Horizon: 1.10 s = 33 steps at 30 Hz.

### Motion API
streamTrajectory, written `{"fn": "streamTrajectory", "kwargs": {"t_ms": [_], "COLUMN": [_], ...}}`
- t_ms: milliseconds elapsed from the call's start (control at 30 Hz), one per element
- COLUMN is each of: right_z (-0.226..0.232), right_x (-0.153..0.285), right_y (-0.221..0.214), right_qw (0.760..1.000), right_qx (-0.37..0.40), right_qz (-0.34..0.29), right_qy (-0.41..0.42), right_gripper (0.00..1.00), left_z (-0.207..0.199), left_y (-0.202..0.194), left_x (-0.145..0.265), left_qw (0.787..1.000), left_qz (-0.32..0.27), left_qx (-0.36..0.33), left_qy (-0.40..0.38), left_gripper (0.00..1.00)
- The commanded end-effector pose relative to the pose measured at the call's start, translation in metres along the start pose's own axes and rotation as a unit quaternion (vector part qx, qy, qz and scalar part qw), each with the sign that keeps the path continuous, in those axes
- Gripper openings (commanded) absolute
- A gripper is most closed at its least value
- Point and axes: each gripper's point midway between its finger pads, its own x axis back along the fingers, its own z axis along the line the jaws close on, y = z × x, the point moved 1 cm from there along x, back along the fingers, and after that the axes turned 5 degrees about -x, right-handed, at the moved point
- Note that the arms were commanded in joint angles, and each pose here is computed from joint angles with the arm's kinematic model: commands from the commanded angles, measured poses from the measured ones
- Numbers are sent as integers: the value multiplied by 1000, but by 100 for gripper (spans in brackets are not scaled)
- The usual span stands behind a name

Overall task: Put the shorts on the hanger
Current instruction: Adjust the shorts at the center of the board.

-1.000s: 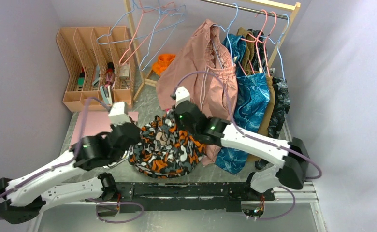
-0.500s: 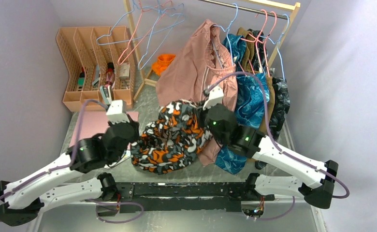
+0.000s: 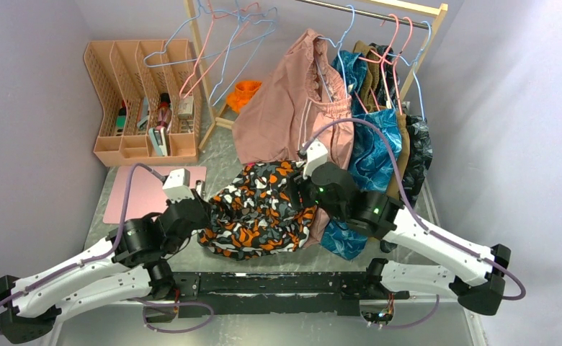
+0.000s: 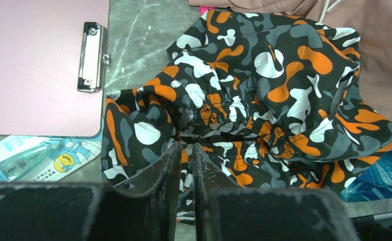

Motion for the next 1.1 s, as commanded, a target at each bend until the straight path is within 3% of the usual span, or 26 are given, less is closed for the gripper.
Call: {"fn": "streamTrajectory", "kwargs": {"t_ms": [0, 233, 367, 567, 700, 767, 867, 933, 1033, 1067], "right_z": [35, 81, 73, 32, 13, 5, -10, -15, -10, -5], "right_x": [-11, -23, -38, -58, -65, -68, -73, -74, -72, -70], "right_y": [-12, -60, -83, -103, -105, -103, -99, -95, -83, -78], "right_qw": [996, 982, 977, 960, 955, 957, 961, 966, 978, 982], "right_qx": [42, 154, 180, 216, 205, 191, 161, 139, 105, 95], "right_qz": [36, 88, 117, 129, 126, 126, 132, 130, 118, 113], "right_qy": [66, 62, 14, -121, -173, -178, -180, -174, -137, -118], "right_gripper": [63, 64, 65, 69, 67, 61, 39, 24, 0, 0], "left_z": [-6, -5, -7, -10, -12, -11, -9, -7, -7, -7], "left_y": [-4, -10, -17, -48, -74, -86, -99, -105, -107, -105], "left_x": [-1, 0, -2, -12, -21, -26, -31, -33, -34, -34], "left_qw": [1000, 999, 999, 996, 992, 989, 987, 986, 986, 987], "left_qz": [9, 24, 33, 80, 127, 146, 162, 168, 165, 162], "left_qx": [23, 24, 29, 21, 7, -2, -8, -12, -10, -9], "left_qy": [-10, -10, -19, -15, -2, 6, 15, 16, 13, 12], "left_gripper": [21, 23, 27, 68, 77, 78, 78, 72, 48, 34]}}
